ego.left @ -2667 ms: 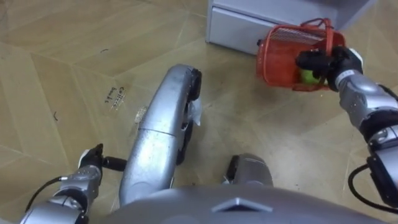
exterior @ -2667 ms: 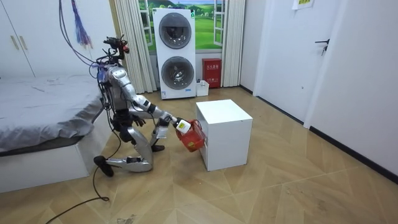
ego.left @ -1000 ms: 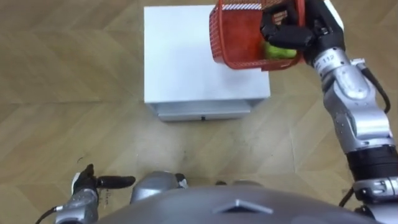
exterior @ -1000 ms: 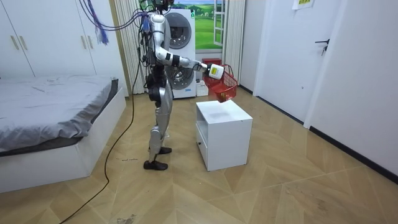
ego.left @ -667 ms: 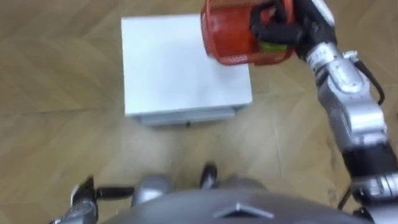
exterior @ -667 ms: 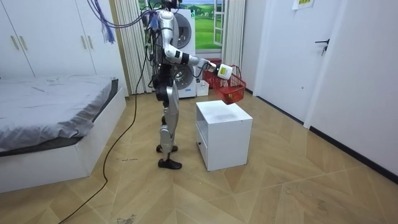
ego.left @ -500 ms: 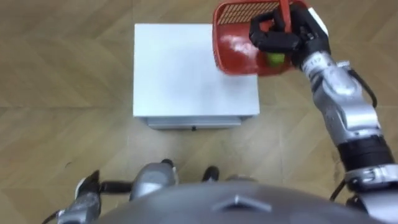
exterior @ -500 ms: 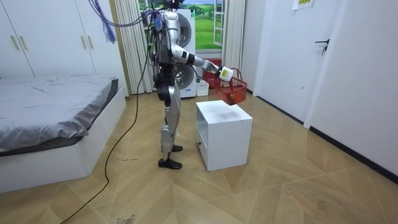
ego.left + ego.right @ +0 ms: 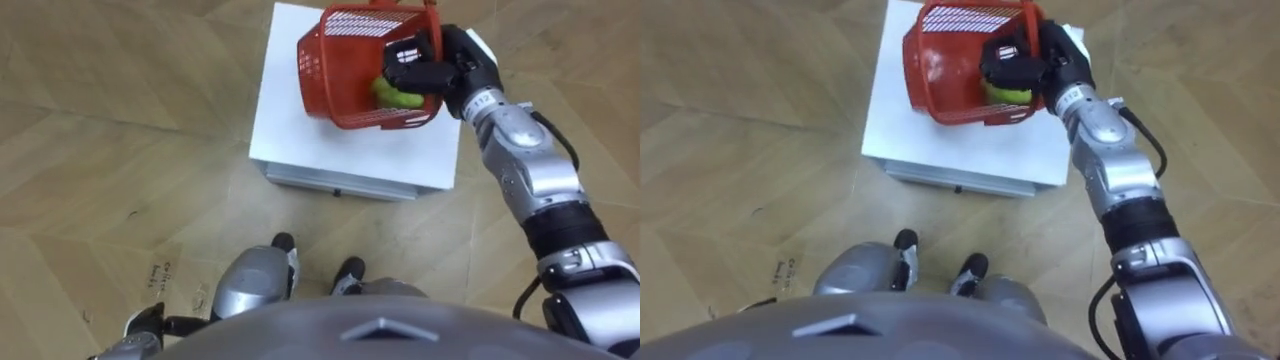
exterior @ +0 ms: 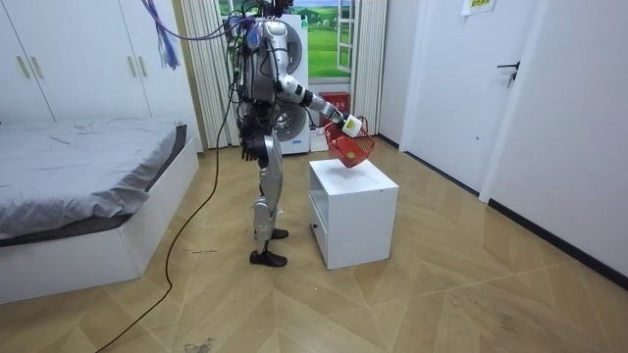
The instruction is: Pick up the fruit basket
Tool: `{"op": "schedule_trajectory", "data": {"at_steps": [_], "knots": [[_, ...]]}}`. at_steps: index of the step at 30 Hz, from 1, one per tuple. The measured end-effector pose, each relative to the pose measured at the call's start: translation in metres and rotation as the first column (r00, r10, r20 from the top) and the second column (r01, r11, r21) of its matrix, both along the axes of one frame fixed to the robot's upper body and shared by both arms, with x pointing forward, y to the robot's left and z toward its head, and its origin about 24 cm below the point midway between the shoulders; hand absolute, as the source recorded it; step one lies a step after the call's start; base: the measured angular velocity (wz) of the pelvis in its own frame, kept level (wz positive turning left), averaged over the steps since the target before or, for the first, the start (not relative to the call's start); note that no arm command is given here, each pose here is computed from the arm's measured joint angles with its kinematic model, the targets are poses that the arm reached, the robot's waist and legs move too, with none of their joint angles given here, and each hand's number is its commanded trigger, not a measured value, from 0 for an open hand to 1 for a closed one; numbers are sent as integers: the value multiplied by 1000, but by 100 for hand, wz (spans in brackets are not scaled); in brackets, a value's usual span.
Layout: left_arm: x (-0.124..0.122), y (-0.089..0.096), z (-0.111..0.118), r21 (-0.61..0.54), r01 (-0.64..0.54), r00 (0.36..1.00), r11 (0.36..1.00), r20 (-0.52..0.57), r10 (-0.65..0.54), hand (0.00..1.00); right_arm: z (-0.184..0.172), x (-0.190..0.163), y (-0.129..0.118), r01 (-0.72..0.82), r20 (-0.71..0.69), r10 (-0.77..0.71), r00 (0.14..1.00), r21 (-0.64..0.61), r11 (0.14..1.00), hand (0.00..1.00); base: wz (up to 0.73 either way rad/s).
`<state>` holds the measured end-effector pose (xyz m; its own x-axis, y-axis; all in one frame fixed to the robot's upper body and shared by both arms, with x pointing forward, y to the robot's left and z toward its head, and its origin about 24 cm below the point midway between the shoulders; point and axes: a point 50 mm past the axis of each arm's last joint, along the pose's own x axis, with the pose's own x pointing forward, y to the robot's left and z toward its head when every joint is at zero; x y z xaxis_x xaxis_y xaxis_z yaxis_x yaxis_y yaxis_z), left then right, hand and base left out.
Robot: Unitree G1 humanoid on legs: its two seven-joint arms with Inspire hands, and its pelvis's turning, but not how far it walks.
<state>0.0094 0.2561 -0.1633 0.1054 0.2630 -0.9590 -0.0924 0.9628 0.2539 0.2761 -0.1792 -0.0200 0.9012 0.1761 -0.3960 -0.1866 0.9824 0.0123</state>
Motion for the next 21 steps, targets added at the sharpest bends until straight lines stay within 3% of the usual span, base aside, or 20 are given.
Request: {"op": "schedule_trajectory", "data": {"at_steps": [10, 16, 17, 18, 19, 21], "knots": [[-3, -2, -1, -48, 3, 1000, 999, -11, -4, 0, -17, -8, -5, 9, -81, -10, 997, -14, 1000, 100, 6], [-9, -4, -2, -52, 22, 999, 998, -41, -24, 0, -33, -15, 5, -4, -144, 5, 990, 8, 1000, 98, 0], [-8, -4, -2, -53, 25, 999, 998, -40, -27, 0, -33, -16, 7, -10, -146, 11, 989, 9, 1000, 84, 0], [-8, -4, -2, -53, 26, 999, 998, -39, -28, 0, -33, -15, 7, -10, -145, 11, 989, 10, 1000, 11, 0], [-8, -4, -2, -52, 26, 999, 998, -41, -28, 0, -34, -16, 7, -10, -146, 11, 989, 11, 1000, 0, 0], [-9, -4, -2, -52, 31, 999, 998, -42, -33, 0, -34, -16, 7, -9, -148, 10, 989, 10, 1000, 0, 0]]}}
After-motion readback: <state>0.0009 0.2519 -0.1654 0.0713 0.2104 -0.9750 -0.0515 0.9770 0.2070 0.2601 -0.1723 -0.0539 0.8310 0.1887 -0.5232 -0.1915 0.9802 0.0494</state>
